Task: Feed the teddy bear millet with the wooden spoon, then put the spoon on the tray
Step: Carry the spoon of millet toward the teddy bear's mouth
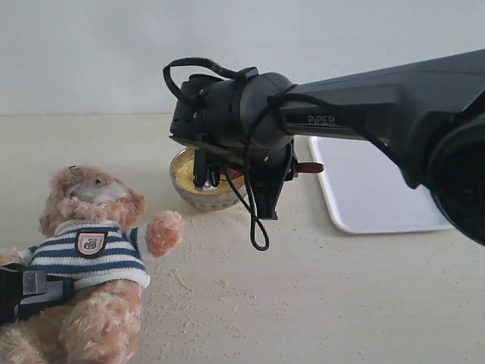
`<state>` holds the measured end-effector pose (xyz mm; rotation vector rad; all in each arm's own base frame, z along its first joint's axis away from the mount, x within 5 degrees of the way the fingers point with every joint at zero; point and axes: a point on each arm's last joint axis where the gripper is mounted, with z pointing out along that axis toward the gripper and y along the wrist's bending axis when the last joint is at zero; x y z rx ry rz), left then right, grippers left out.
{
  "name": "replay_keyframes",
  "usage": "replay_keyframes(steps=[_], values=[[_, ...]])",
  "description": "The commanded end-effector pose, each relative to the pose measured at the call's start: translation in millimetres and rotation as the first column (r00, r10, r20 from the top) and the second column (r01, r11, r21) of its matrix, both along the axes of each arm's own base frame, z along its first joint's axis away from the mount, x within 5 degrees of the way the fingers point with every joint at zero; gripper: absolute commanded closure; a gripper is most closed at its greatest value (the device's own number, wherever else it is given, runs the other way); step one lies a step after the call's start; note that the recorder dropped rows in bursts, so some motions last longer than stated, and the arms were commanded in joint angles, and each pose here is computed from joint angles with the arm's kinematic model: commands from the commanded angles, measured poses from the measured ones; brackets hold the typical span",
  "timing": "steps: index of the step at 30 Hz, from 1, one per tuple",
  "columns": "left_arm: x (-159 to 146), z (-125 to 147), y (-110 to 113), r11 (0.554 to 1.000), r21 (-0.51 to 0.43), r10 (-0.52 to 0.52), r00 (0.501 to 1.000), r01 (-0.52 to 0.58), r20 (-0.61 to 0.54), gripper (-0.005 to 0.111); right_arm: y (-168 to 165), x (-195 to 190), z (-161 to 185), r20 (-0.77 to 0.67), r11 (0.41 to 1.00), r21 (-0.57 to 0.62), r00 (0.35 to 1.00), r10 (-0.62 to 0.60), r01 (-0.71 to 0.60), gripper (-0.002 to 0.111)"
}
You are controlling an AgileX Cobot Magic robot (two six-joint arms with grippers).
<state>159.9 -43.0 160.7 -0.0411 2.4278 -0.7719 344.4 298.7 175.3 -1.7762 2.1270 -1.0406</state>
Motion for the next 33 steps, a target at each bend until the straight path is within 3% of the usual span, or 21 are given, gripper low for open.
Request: replay_keyframes(steps=[1,8,14,33], values=[[-0.8,1.9,-0.3,1.0,-0.008,0.002,1.0,-0.001,0.012,0.102,1.0,1.5,31.1,0.051,0.997,0.07,0.999,-0.015,0.011,0.104],[-0.8,1.9,-0.3,1.0,-0.008,0.002,1.0,-0.001,0.012,0.102,8.9,-7.6,70.6,-0.006,0.963,0.266,1.0,-0.03,0.03,0.104],[-0.8,1.9,-0.3,1.0,-0.008,0.002,1.0,-0.001,0.012,0.102,15.6,-20.0,81.4,-0.098,0.926,0.374,0.995,-0.012,0.048,0.104],[-0.7,1.8,-0.1,1.0,-0.006,0.003,1.0,-0.003,0.012,0.102,68.0,-80.1,86.4,-0.041,0.931,0.312,0.976,0.213,-0.19,0.104]])
